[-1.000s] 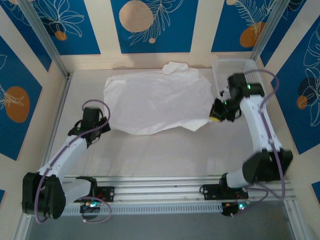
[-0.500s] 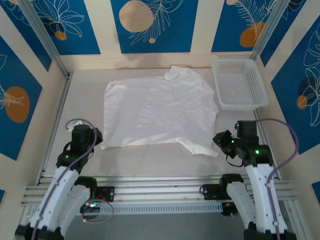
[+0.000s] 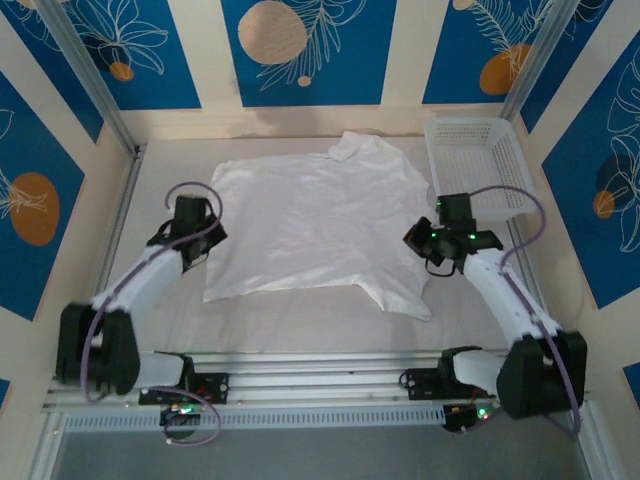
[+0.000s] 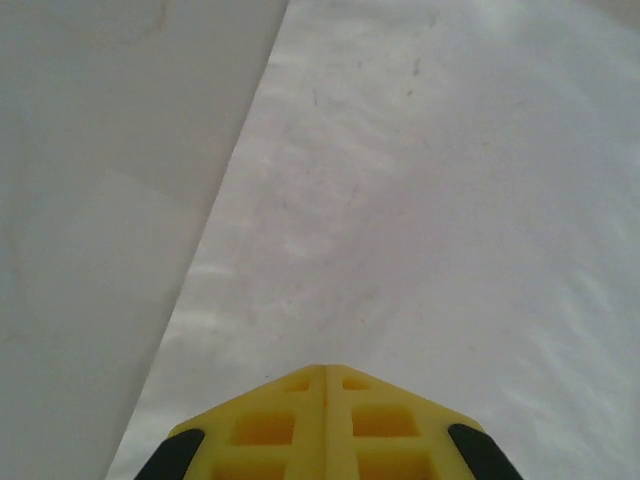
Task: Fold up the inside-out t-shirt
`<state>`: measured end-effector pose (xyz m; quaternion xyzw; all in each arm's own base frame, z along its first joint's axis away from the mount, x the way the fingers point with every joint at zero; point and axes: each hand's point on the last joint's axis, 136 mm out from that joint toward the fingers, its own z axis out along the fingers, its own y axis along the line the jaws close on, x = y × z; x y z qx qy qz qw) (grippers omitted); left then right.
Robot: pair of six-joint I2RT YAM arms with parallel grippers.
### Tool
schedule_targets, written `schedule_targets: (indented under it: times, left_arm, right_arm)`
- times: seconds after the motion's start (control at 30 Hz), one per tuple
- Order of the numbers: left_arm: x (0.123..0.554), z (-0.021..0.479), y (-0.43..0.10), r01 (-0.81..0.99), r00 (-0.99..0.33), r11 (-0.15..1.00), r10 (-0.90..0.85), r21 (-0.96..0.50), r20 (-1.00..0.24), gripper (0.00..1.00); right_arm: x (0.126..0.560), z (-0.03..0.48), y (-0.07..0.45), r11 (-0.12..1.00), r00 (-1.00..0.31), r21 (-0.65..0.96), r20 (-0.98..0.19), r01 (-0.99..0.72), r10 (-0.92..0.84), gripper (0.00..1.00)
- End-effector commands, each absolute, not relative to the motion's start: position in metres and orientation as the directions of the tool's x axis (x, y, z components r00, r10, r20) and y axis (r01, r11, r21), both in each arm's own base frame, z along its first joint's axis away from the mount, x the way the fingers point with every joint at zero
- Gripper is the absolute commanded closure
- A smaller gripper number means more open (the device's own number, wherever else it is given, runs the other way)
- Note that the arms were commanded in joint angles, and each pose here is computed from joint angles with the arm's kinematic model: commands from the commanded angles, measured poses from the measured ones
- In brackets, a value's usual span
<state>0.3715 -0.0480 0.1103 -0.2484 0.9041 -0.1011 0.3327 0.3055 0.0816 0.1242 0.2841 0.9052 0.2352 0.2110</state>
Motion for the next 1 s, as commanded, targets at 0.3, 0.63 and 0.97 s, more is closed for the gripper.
schedule_targets:
  times: [0.3,0.63,0.97]
  left_arm:
    - [0.42,0.031,-0.077,-0.373,-0.765,0.858,-0.5,-0.353,-0.405,1.0]
    - [0.382,0.004,-0.035,-0.511,-0.75,0.819,-0.573,-0.26,-0.331,1.0]
    - [0.362,0.004,0.008,-0.582,-0.698,0.778,-0.627,-0.237,-0.346,1.0]
  right_arm:
    - [0.306,0.017,0.089,0.723,-0.732,0.413,-0.173,0.554,0.659,1.0]
    - [0.189,0.0,0.107,0.716,-0.74,0.25,0.002,0.651,0.672,1.0]
    - [0.151,0.011,0.168,0.811,-0.858,0.294,0.074,0.506,0.509,1.0]
